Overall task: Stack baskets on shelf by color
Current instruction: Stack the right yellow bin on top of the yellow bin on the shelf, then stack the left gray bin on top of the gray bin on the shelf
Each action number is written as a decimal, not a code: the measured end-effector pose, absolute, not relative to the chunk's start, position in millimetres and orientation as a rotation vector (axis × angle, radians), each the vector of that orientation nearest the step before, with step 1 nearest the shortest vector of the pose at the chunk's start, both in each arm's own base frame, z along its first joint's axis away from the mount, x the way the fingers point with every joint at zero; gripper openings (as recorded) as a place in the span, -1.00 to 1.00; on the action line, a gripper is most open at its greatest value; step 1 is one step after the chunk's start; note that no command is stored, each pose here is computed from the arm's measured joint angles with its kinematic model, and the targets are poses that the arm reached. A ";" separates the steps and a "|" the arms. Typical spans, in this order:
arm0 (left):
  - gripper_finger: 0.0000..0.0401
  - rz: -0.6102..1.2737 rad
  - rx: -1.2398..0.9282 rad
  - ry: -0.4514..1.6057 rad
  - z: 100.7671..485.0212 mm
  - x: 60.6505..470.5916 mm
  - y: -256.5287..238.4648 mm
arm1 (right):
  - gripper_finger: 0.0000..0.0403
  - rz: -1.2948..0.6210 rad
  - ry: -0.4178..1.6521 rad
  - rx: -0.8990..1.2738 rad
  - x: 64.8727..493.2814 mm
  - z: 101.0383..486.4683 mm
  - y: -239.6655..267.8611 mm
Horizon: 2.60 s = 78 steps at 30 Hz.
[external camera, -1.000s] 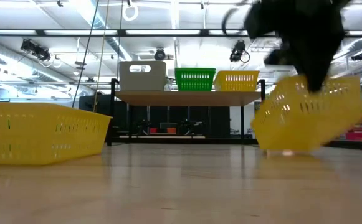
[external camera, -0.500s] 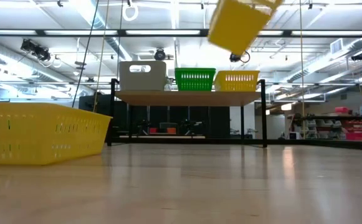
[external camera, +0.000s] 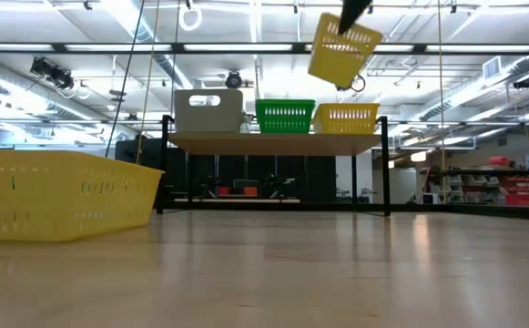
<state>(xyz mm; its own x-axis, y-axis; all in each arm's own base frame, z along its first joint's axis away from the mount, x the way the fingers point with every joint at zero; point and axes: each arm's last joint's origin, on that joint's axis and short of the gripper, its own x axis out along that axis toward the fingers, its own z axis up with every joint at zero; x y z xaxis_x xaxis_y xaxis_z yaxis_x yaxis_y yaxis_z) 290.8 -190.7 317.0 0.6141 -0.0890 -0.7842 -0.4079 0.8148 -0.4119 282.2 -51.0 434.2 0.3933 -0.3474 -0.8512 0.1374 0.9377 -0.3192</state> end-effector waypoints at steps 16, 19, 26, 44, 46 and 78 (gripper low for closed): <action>-0.14 0.233 -0.616 0.868 317.6 291.6 -189.8 | -0.92 -0.244 1.307 -0.287 286.9 387.9 -89.4; -0.14 0.233 -0.616 0.869 317.6 291.6 -189.8 | -0.92 -0.246 1.296 -0.287 290.4 382.4 -90.6; -0.14 0.234 -0.618 0.869 317.5 291.5 -189.7 | -0.91 -0.246 1.325 -0.285 293.6 364.8 -96.3; -0.14 0.241 -0.630 0.869 317.4 291.2 -190.0 | -0.70 -0.286 1.291 -0.155 291.9 360.2 -110.7; -0.14 0.241 -0.630 0.870 317.4 291.2 -190.0 | -0.65 -0.285 1.290 -0.154 291.9 360.2 -110.7; -0.13 -0.136 -0.383 1.424 305.8 218.6 -237.8 | -0.31 -0.048 1.051 0.310 284.1 438.2 -34.3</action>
<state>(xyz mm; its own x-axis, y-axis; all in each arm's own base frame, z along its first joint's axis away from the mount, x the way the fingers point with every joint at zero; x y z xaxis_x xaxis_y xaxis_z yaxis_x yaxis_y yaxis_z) 218.6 -237.8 305.8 0.1503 -0.3180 -0.9361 -0.1349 0.9314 -0.3381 284.1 -34.3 438.2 0.4997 0.1079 -0.8595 0.1863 0.9556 0.2282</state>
